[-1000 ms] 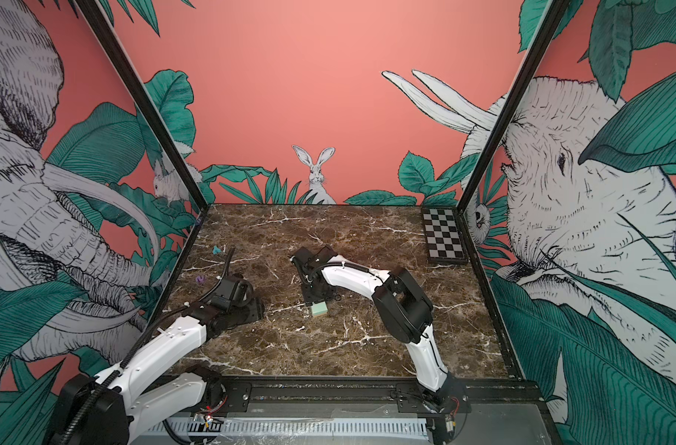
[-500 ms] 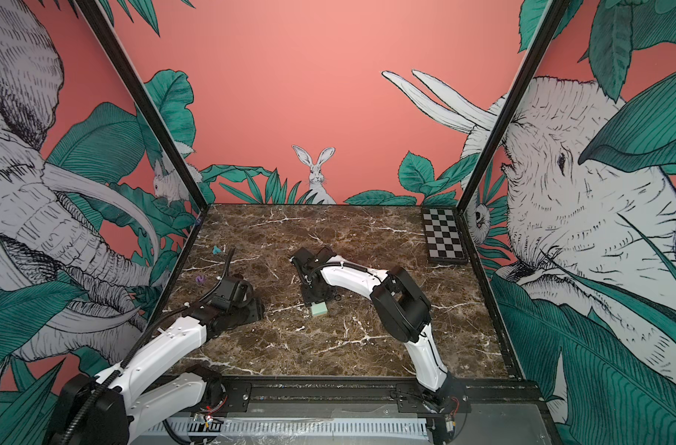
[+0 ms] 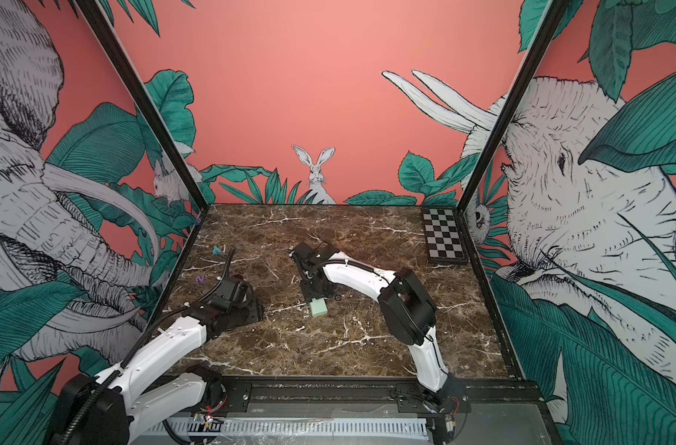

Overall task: Take the rings out of the lift-off lid box
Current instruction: Close the lid on the jewelry box.

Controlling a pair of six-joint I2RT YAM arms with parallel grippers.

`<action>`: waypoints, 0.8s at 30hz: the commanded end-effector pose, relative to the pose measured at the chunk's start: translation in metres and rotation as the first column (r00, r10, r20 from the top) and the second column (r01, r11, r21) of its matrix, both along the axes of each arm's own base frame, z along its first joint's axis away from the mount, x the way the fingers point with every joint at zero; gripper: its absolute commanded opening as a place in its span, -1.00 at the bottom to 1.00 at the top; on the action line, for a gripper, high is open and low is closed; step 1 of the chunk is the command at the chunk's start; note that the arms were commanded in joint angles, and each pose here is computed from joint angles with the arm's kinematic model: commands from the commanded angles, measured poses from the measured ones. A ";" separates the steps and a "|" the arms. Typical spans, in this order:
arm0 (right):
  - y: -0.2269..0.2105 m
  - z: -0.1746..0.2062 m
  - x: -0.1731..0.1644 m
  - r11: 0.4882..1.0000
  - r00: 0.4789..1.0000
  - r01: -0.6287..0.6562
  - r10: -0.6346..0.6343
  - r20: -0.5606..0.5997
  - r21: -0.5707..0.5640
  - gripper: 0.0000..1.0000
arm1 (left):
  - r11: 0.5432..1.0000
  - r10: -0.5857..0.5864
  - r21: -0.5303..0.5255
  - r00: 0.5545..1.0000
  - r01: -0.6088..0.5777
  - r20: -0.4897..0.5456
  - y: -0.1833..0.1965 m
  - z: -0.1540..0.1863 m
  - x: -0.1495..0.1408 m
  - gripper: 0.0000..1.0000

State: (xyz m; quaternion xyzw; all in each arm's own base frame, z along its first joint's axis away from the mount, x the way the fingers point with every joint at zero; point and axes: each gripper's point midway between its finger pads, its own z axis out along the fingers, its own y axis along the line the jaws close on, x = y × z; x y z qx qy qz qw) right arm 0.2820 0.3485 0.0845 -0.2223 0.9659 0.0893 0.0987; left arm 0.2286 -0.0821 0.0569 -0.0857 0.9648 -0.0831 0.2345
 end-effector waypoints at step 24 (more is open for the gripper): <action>0.005 -0.054 0.002 0.997 0.997 -0.072 0.073 -0.032 0.033 -0.60 | 0.997 0.075 0.002 0.996 -0.074 -0.039 0.008 0.015 -0.007 0.36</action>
